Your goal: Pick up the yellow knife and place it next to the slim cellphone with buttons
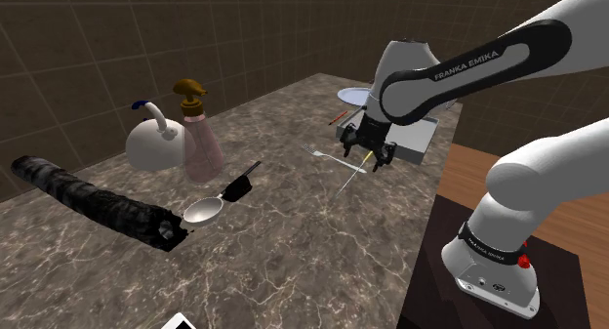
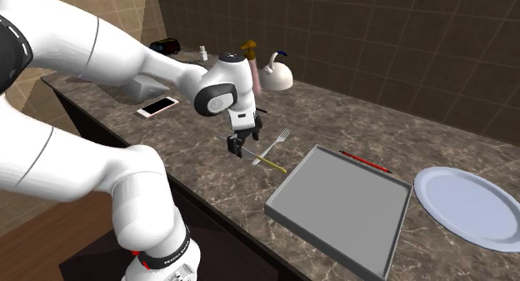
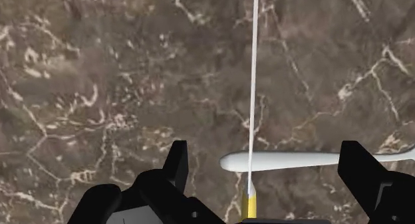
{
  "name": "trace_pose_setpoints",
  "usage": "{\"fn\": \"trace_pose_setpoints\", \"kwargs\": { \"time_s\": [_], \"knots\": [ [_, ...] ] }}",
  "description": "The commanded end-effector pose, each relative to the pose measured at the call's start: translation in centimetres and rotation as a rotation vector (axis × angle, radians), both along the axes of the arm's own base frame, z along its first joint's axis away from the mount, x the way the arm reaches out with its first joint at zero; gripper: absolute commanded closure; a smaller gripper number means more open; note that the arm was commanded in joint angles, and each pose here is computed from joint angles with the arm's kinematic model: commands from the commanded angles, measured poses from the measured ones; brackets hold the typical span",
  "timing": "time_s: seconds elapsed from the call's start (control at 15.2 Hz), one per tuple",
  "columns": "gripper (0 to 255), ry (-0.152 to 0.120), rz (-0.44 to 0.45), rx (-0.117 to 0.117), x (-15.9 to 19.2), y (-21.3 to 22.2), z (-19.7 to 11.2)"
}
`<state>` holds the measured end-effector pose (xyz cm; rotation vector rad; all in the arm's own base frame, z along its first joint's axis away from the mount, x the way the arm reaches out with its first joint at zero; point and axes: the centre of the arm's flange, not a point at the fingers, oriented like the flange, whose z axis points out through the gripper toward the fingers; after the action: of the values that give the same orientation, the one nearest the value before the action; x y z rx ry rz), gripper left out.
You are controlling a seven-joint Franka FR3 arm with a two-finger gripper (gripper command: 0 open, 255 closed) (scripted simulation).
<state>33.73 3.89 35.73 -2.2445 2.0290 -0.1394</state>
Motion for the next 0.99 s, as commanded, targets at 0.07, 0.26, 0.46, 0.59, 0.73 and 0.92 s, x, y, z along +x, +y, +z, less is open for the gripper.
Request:
{"fn": "trace_pose_setpoints", "kwargs": {
  "time_s": [0.07,0.26,0.46,0.59,0.73,0.92],
  "knots": [
    [0,-0.002,-0.009,0.000,0.3,0.2,-1.6],
    [0,-0.002,-0.009,0.000,0.5,0.2,-2.9],
    [0,-0.002,-0.009,0.000,0.5,0.2,-2.9],
    [0,-0.002,-0.009,0.000,0.5,0.2,-2.9],
    [0,-0.002,-0.009,0.000,0.5,0.2,-2.9],
    [255,-0.002,-0.009,0.000,0.5,0.2,-2.9]
  ]
}}
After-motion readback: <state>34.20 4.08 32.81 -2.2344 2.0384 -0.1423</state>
